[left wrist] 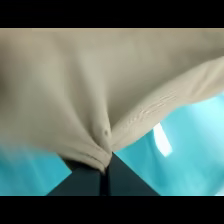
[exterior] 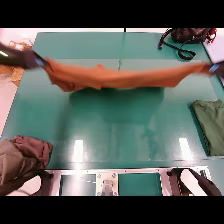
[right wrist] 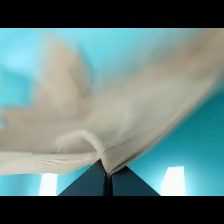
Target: Fold the shirts.
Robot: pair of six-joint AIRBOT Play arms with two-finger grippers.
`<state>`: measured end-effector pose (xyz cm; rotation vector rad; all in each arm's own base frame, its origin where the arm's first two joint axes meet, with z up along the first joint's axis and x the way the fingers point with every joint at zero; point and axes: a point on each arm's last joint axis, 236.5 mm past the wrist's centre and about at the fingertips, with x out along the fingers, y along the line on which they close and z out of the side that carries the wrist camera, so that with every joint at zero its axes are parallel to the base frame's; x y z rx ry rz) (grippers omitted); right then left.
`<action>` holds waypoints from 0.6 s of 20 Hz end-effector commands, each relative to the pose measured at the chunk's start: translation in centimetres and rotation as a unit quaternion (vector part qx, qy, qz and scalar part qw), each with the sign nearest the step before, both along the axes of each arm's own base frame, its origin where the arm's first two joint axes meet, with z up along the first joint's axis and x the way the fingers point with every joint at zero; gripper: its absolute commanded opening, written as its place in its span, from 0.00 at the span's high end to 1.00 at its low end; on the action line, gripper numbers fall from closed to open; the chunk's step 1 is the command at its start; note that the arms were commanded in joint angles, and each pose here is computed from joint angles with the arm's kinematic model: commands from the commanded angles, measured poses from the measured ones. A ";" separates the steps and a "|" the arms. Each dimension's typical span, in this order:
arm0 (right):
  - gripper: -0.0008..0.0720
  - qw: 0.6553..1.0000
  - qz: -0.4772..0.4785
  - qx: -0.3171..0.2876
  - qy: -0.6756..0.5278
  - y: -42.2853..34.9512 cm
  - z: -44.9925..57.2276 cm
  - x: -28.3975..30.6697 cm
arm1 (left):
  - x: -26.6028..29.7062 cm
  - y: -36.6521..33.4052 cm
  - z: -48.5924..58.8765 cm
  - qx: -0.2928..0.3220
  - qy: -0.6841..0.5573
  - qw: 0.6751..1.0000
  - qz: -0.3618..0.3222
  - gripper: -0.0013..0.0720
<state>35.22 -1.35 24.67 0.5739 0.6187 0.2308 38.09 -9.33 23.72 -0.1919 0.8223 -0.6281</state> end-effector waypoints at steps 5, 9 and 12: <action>0.97 0.905 -0.090 -0.155 -0.386 4.7 27.8 -12.1 | -18.1 -0.1 30.1 0.045 -0.479 0.870 0.108 0.95; 0.97 0.895 -0.136 -0.181 -0.385 2.8 28.4 -12.8 | -19.2 1.6 30.3 0.063 -0.474 0.866 0.149 0.95; 0.97 0.931 -0.122 -0.138 -0.316 1.0 23.5 -8.4 | -14.6 2.0 26.5 0.054 -0.398 0.905 0.143 0.95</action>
